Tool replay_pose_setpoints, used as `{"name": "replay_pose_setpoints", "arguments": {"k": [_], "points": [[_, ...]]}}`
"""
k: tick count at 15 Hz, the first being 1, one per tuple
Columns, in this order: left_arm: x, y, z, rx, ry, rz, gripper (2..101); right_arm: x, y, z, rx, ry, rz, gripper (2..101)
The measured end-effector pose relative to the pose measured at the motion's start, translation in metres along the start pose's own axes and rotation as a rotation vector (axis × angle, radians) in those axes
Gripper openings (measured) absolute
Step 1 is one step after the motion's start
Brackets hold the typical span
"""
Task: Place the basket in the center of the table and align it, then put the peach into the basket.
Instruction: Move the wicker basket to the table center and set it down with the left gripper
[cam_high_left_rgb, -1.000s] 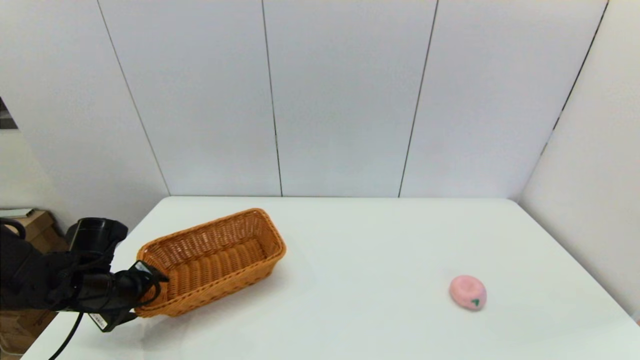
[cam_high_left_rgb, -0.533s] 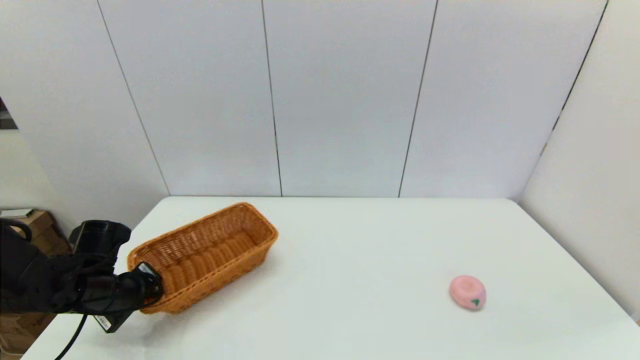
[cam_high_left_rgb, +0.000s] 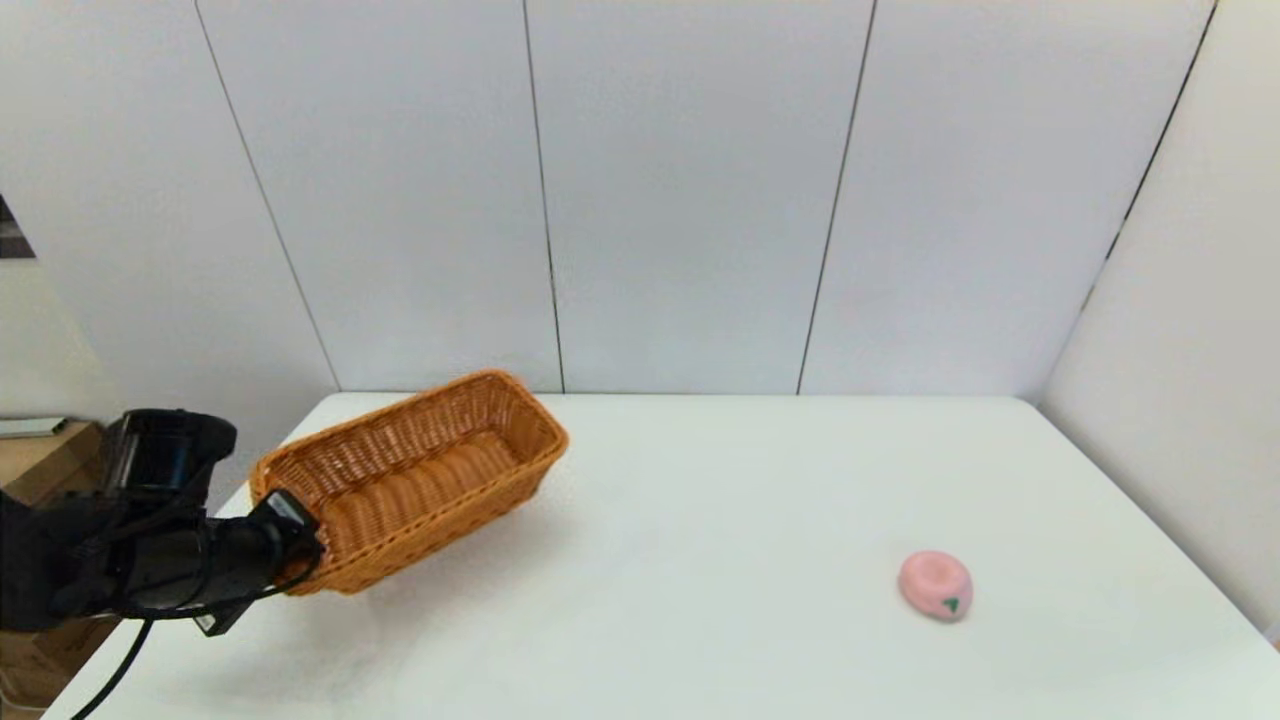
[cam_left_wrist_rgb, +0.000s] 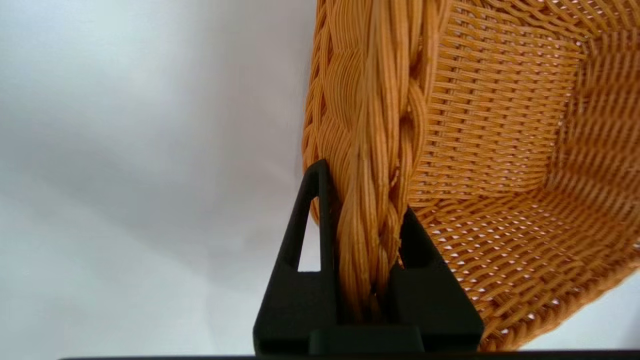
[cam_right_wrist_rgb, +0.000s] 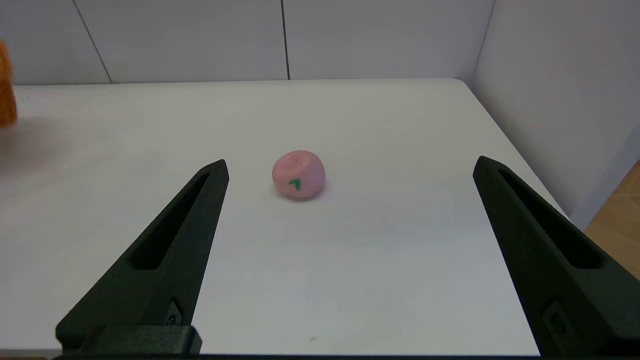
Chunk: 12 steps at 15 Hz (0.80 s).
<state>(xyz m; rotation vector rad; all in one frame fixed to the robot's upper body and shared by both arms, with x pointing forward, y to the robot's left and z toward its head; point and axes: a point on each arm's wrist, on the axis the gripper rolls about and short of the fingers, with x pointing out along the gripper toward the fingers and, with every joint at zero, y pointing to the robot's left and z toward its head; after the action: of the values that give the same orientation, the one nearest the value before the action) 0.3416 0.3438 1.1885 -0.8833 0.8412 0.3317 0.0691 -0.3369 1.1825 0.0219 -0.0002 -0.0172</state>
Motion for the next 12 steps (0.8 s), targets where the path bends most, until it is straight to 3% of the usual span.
{"name": "replay_pose_setpoints", "arguments": {"k": [6,12], "points": [[-0.049,-0.068,-0.052,0.248,0.086,-0.292,15.6,0.000,0.000,0.000,0.001,0.000,0.000,97.1],[-0.014,-0.104,-0.103,0.400,0.246,-0.306,15.6,0.000,0.000,0.000,0.000,0.000,0.001,97.1]]}}
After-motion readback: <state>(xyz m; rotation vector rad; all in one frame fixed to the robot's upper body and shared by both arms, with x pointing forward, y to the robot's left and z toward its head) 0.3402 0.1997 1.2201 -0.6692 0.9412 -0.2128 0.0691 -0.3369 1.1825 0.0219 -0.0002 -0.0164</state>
